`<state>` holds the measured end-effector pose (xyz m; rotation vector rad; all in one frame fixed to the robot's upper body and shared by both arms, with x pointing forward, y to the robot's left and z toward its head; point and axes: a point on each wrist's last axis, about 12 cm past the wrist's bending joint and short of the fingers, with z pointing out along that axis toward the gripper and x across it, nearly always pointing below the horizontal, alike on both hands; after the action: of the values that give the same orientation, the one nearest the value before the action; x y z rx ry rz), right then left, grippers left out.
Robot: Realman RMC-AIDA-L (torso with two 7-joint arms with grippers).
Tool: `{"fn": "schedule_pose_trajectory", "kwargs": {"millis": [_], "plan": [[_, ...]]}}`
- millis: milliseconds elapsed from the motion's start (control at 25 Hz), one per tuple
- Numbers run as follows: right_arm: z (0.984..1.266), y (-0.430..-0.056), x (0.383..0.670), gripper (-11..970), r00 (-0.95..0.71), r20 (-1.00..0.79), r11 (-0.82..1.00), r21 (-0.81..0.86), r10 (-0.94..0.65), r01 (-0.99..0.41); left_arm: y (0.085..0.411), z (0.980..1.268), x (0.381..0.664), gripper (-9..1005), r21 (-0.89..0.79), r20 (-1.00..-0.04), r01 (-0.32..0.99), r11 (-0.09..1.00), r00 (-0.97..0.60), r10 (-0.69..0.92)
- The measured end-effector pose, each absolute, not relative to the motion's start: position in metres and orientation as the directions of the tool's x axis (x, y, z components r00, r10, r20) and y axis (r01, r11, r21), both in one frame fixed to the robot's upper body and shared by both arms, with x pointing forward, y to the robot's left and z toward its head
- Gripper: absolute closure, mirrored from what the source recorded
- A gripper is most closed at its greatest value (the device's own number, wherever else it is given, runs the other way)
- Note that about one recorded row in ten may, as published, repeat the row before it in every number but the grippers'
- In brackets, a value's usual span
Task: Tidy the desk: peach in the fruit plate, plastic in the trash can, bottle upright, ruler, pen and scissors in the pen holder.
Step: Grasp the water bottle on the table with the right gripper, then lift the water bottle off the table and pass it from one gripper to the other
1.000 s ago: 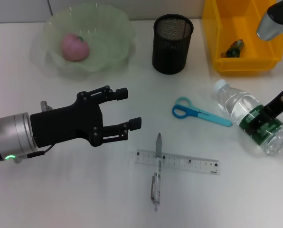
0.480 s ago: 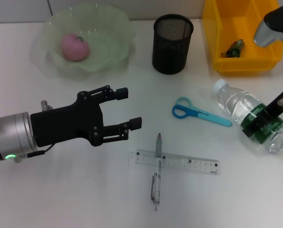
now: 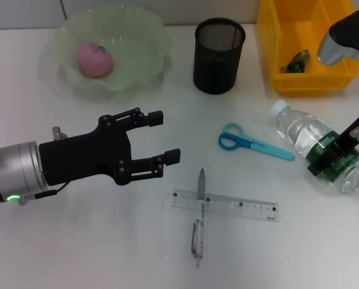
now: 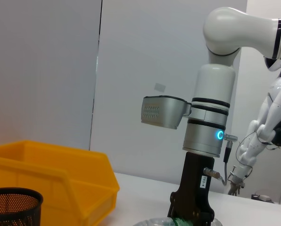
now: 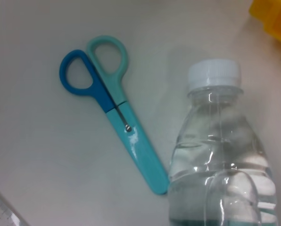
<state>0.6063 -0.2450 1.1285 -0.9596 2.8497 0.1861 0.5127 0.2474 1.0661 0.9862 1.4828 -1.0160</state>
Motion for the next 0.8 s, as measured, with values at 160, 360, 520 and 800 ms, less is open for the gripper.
{"fn": "schedule_pose_trajectory", "kwargs": {"millis": [160,360,520,800], "plan": [[1.128,-0.246,0.606,182,-0.79,-0.171,0.793,0.071,-0.588,-0.605,0.247,1.066,0.513,197,-0.097,-0.99,0.948,0.303,-0.123,0.069],[1.134,-0.248,0.606,183,-0.782,-0.216,0.789,0.074,-0.584,-0.61,0.248,1.066,0.512,198,-0.098,-0.99,0.947,0.306,-0.124,0.067],[1.147,-0.25,0.601,183,-0.759,-0.294,0.771,0.101,-0.581,-0.629,0.247,1.066,0.512,199,-0.102,-0.99,0.945,0.31,-0.126,0.056],[1.165,-0.259,0.583,185,-0.67,-0.441,0.7,0.121,-0.597,-0.704,0.246,1.069,0.513,204,-0.121,-0.991,0.938,0.325,-0.13,0.008]]}}
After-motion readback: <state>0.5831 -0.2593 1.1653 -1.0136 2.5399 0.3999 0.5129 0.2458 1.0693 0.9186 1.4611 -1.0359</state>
